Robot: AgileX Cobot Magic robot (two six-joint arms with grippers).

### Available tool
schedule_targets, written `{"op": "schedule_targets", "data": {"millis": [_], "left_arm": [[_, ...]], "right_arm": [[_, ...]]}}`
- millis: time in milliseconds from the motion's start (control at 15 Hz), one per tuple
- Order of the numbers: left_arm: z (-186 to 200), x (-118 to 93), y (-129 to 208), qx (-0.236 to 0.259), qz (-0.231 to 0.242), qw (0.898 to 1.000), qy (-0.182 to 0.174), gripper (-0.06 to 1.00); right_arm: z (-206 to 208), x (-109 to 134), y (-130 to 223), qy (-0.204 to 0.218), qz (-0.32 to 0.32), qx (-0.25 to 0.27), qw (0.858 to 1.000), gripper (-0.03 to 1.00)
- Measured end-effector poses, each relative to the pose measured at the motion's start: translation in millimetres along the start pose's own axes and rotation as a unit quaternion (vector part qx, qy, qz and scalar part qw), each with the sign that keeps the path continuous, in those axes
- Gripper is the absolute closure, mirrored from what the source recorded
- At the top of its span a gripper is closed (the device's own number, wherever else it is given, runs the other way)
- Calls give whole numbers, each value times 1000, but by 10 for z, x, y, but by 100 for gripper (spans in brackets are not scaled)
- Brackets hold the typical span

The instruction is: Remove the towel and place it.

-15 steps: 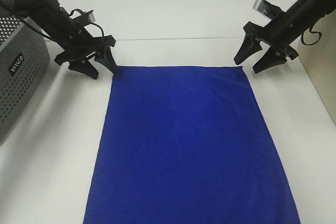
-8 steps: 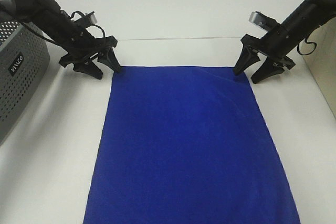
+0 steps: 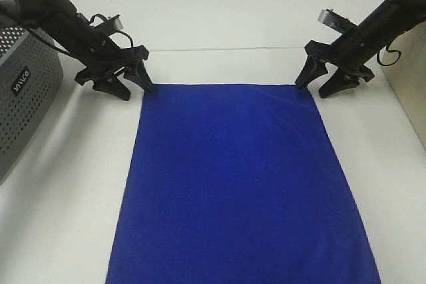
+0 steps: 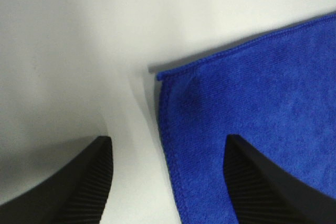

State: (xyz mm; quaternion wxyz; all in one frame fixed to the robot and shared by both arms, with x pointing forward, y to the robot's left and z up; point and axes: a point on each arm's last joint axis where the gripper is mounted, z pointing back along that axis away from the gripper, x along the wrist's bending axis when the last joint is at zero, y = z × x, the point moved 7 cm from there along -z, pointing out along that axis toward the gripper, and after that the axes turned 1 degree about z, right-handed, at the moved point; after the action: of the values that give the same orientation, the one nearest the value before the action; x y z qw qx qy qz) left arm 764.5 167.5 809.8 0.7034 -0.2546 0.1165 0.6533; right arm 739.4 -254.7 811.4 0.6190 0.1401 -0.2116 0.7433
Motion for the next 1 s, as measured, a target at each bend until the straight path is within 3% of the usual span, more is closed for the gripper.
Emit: {"op": "schedule_targets", "data": {"millis": [733, 1000], "left_arm": [[-79, -94, 36, 9, 8, 1000, 9, 37], [-79, -94, 33, 9, 9, 1000, 9, 37]], "right_arm": [[-18, 40, 25, -16, 17, 8, 1000, 26], [-18, -12, -77, 0, -8, -23, 1000, 28]]}}
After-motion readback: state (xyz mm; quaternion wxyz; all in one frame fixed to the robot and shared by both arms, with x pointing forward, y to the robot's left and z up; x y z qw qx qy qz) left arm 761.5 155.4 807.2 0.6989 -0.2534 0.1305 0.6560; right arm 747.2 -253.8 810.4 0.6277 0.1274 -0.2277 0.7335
